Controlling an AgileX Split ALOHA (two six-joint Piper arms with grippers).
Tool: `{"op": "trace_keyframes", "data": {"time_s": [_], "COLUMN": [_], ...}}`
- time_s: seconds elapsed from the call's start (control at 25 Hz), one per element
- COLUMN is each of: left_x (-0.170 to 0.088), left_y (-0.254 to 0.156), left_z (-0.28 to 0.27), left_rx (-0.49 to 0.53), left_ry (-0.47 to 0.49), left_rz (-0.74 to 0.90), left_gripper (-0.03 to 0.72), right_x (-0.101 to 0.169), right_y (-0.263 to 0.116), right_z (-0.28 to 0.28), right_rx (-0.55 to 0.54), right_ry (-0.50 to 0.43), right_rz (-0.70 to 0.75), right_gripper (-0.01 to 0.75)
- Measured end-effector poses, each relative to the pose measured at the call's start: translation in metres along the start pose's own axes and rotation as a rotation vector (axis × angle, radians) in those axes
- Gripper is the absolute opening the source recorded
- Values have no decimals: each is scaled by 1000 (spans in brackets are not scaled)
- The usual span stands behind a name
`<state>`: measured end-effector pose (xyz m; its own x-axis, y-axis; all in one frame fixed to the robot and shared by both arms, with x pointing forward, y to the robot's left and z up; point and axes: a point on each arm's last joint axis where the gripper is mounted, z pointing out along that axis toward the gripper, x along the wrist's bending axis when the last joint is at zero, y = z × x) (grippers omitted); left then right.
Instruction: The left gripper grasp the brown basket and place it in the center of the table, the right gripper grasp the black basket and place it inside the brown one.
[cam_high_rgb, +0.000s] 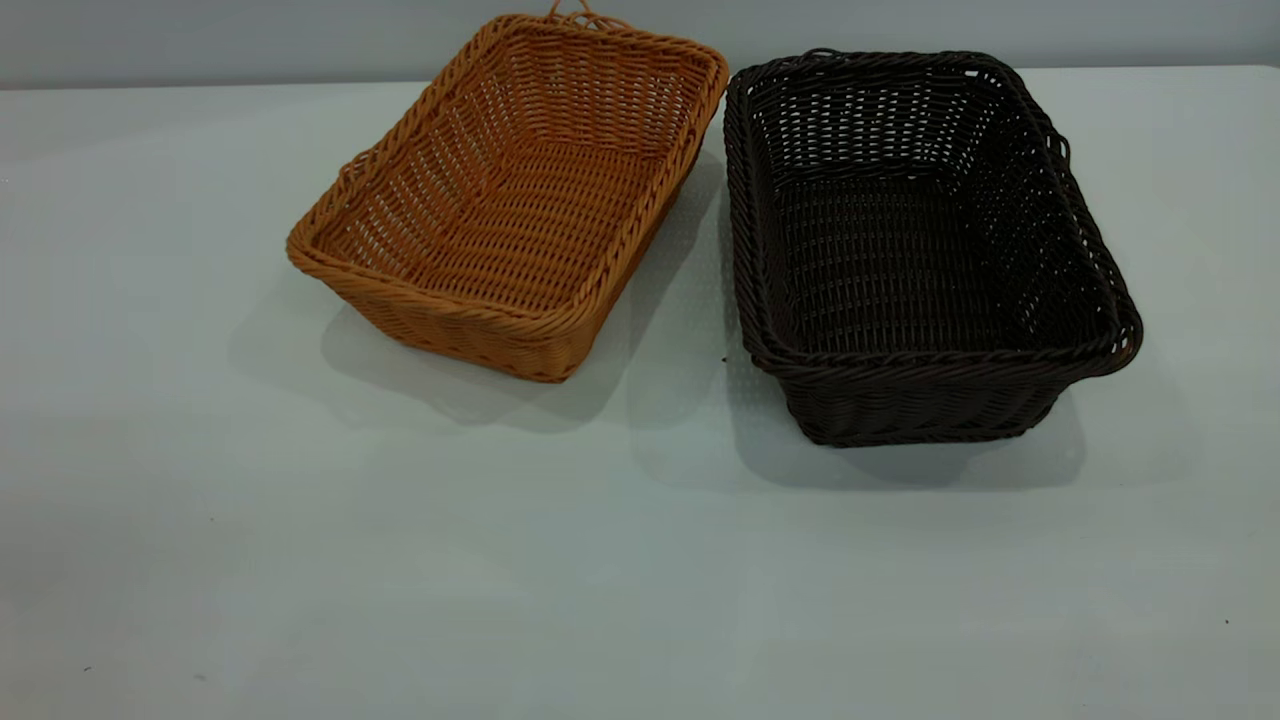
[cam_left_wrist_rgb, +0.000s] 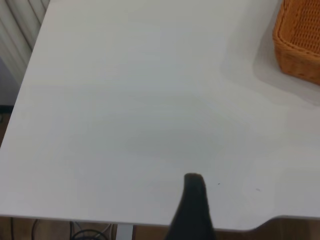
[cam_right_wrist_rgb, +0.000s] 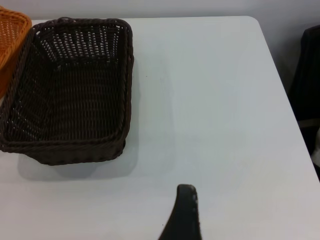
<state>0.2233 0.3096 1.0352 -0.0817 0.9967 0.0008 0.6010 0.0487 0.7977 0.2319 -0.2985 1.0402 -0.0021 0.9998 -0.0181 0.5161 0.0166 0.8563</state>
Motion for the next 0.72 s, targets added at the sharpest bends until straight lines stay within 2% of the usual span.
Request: {"op": "trace_keyframes", "data": {"time_s": [0.28, 0.4, 0.72], "left_x": [-1, -2, -10], "left_y": [0, 5, 74], "left_z": [0, 5, 40], "left_rx": [5, 51, 138], "left_ry": [-11, -13, -15], "left_rz": [-1, 1, 27], "left_gripper": [572, 572, 572], "right_x": [0, 0, 0], "right_y": [0, 0, 0], "right_z": [0, 0, 0], "right_rx": [0, 0, 0], "right_ry": [0, 0, 0], "right_rz": [0, 0, 0], "right_gripper": [593, 593, 593]}}
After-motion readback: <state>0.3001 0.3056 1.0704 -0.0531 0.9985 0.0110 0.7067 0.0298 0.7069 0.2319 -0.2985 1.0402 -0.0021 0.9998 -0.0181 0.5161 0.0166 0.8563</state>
